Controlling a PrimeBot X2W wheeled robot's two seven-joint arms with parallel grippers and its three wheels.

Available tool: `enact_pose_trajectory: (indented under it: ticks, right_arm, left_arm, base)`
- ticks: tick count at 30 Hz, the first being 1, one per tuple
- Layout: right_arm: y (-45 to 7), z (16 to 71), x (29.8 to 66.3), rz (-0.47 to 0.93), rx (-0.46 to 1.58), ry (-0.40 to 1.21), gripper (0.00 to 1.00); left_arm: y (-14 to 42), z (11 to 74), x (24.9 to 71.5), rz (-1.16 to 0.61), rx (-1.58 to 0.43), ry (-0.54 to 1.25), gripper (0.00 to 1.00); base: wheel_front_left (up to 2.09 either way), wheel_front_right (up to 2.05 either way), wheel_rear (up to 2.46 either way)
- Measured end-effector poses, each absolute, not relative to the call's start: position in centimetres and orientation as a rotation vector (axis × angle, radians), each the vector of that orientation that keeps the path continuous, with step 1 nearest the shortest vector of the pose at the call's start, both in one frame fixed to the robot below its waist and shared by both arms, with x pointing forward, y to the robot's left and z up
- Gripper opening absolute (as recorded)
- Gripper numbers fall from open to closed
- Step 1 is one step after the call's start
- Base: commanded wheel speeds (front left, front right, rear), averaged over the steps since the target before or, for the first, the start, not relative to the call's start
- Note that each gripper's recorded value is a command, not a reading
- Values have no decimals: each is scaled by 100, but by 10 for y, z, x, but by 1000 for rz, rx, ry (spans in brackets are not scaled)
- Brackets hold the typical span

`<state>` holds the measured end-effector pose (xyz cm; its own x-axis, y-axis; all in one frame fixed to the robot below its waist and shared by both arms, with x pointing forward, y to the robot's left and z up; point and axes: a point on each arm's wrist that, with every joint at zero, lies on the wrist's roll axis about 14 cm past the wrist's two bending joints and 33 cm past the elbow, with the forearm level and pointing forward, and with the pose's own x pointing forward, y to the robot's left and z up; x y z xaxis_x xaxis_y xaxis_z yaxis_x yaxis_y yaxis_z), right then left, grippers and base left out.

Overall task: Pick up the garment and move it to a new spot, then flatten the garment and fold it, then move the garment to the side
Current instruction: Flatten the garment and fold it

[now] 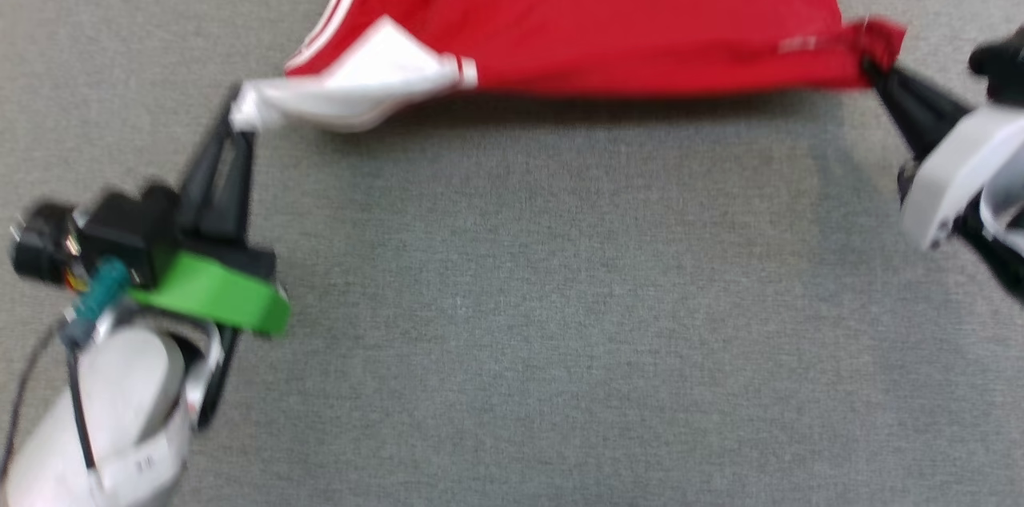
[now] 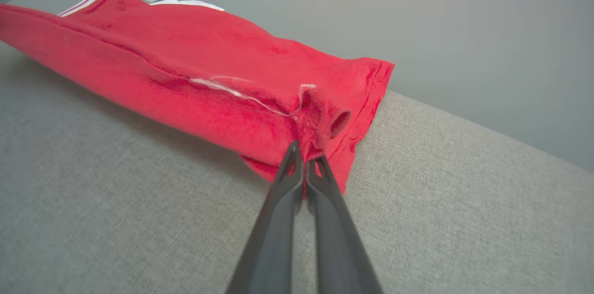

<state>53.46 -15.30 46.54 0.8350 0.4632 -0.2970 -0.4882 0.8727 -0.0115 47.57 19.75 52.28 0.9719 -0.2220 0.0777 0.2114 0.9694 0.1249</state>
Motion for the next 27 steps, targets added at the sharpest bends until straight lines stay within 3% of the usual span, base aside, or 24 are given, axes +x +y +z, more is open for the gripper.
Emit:
enact_pose_trajectory:
  ticks: [14,27]
  right_arm:
    - [-183,413,404,449,-16,506,0]
    - [-201,385,313,372,62,636,0]
  left_arm:
    - [191,451,334,-142,-72,229,0]
    - [177,395,249,-154,-181,493,0]
  base:
    - [0,0,0]
    - [0,0,0]
